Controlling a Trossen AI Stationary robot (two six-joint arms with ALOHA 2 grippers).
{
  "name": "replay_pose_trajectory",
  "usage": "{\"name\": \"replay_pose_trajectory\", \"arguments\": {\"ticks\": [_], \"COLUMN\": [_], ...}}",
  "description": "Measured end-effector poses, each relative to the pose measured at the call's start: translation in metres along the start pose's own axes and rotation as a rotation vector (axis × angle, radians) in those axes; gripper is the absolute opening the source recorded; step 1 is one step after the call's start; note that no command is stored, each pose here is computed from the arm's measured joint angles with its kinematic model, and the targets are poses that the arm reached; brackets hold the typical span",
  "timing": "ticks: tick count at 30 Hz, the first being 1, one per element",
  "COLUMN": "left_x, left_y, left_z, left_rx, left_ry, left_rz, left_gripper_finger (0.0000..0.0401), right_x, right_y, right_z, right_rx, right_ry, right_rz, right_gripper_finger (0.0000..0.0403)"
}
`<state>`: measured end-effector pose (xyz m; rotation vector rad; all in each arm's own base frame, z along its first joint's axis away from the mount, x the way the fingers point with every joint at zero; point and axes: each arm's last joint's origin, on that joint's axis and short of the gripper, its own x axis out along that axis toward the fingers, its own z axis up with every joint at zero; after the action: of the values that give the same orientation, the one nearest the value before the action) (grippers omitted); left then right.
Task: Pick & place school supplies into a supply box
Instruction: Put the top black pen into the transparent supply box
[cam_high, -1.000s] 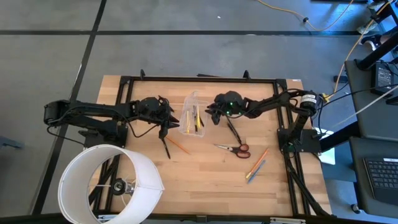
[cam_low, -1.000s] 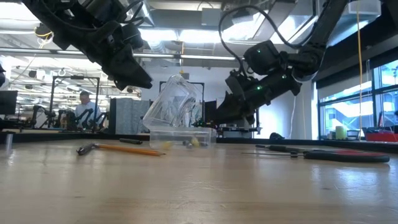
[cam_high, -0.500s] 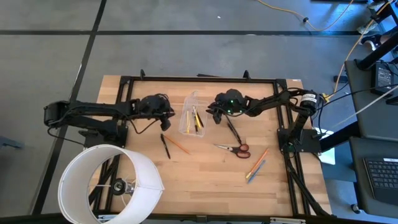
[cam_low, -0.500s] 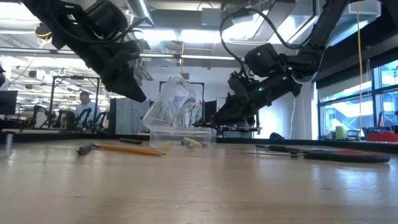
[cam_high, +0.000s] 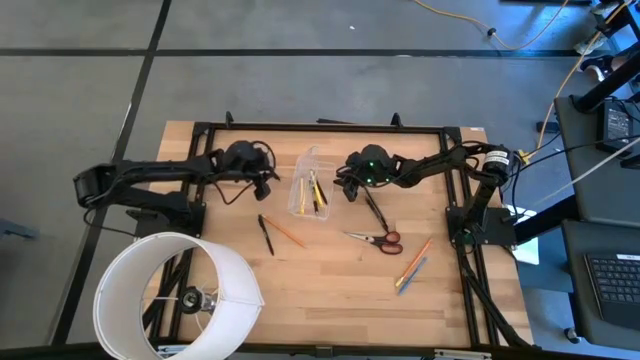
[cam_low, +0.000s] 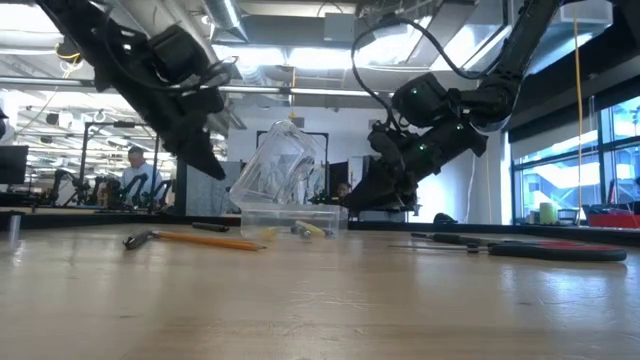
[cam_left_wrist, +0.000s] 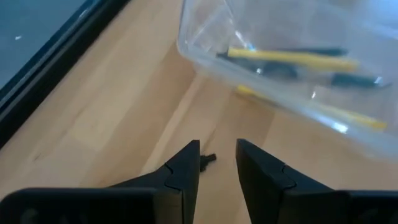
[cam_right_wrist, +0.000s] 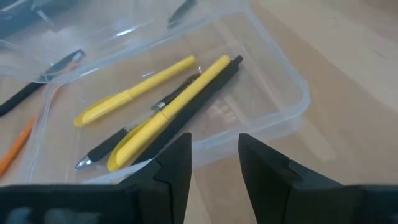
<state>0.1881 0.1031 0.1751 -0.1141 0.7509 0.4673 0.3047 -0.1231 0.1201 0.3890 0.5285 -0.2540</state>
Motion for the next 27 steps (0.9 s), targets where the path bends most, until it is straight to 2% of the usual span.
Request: {"name": "replay_pose_trajectory", "arguments": {"ticks": [10, 19, 22, 27], "left_x": [0.0121, 0.0121, 0.0121, 0.0119], "left_y": [0.0049, 0.0046, 0.0045, 0.0043], "left_z": [-0.0047, -0.0046, -0.0055, -0.0083], "left_rx": [0.032, 0.041, 0.042, 0.064], "left_ry": [0.050, 0.050, 0.059, 0.088], "left_rz": [0.077, 0.078, 0.077, 0.074], "left_gripper_finger": [0.0098, 0.0100, 0.0119, 0.0180], "right_x": [0.0000, 0.0000, 0.0000, 0.0000], "right_y": [-0.0002, -0.0002, -0.0002, -0.0002], "right_z": [-0.0009, -0.0010, -0.0010, -0.0010], "right_rx": [0.001, 0.002, 0.002, 0.002], "right_ry": [0.009, 0.010, 0.010, 0.010], "right_rz": [-0.002, -0.003, -0.003, -0.003], "right_gripper_finger": [0.0135, 0.0135, 0.0135, 0.0135]}}
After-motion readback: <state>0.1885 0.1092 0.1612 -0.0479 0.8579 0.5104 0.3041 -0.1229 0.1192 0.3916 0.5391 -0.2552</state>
